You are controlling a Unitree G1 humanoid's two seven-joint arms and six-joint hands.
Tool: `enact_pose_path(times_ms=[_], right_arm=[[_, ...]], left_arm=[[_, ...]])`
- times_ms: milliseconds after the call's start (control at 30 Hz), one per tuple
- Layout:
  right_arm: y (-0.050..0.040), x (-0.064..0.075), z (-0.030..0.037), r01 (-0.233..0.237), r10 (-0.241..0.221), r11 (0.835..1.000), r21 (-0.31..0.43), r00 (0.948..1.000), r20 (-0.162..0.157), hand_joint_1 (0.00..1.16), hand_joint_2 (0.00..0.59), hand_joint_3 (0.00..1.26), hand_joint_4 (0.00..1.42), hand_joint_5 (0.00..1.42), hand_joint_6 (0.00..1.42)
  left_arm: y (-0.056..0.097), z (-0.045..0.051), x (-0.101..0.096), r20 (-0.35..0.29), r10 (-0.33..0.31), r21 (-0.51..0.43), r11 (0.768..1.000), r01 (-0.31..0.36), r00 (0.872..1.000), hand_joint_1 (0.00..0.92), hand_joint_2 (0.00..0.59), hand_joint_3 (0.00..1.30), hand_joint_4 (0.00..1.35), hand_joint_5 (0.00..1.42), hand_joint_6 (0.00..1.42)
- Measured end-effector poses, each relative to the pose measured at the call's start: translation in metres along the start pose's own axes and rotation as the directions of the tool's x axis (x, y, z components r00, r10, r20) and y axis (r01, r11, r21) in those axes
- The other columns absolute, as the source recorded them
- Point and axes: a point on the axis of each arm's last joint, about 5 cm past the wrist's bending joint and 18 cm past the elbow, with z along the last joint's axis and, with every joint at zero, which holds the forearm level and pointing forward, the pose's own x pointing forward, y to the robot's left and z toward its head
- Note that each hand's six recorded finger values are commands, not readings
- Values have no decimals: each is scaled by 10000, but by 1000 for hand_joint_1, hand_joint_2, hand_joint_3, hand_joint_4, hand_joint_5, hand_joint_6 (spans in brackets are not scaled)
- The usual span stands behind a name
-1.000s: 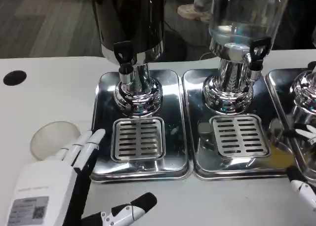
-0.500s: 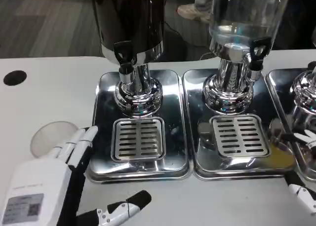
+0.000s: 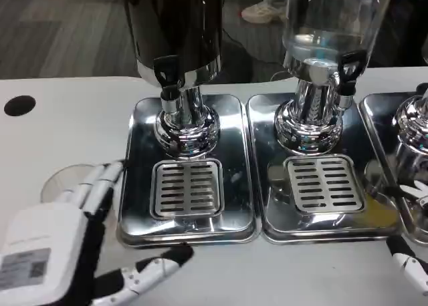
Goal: Grasp the cup under the faucet to collect the drink, then remove the cup.
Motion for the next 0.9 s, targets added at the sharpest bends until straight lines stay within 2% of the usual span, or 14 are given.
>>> enact_pose_path(times_ms=[100, 200, 467, 633, 767, 900], right_arm=[[-1, 9, 3, 24, -24, 10000, 17, 10000, 37, 452, 379, 232, 122, 61, 0], [-2, 13, 11, 55, -56, 9999, 131, 9999, 103, 453, 378, 232, 122, 61, 0], [27, -7, 18, -65, 63, 9997, 240, 10000, 70, 462, 372, 231, 122, 61, 0], [45, -30, 22, -128, 124, 9994, 309, 9999, 107, 466, 371, 231, 122, 61, 0], [57, -68, 19, -216, 212, 9991, 357, 9997, 138, 468, 372, 235, 122, 61, 0], [66, -103, 14, -290, 285, 9988, 395, 9995, 138, 473, 375, 238, 122, 61, 0]], left_arm=[[41, -64, 14, -484, 192, -53, 9998, -195, 9986, 54, 40, 106, 88, 235, 510], [106, -158, 37, -1165, 539, 45, 9985, -537, 9917, 41, 38, 95, 78, 244, 515], [171, -226, 106, -1802, 847, 71, 9964, -849, 9800, 4, 14, 34, 12, 247, 541], [204, -270, 205, -2437, 902, 1, 9957, -930, 9656, 15, 20, 41, 3, 259, 579], [186, -344, 365, -3092, 710, 199, 9975, -682, 9483, 29, 20, 62, 13, 262, 582], [138, -382, 514, -3378, 233, 390, 9992, -107, 9409, 48, 31, 64, 23, 288, 600]])
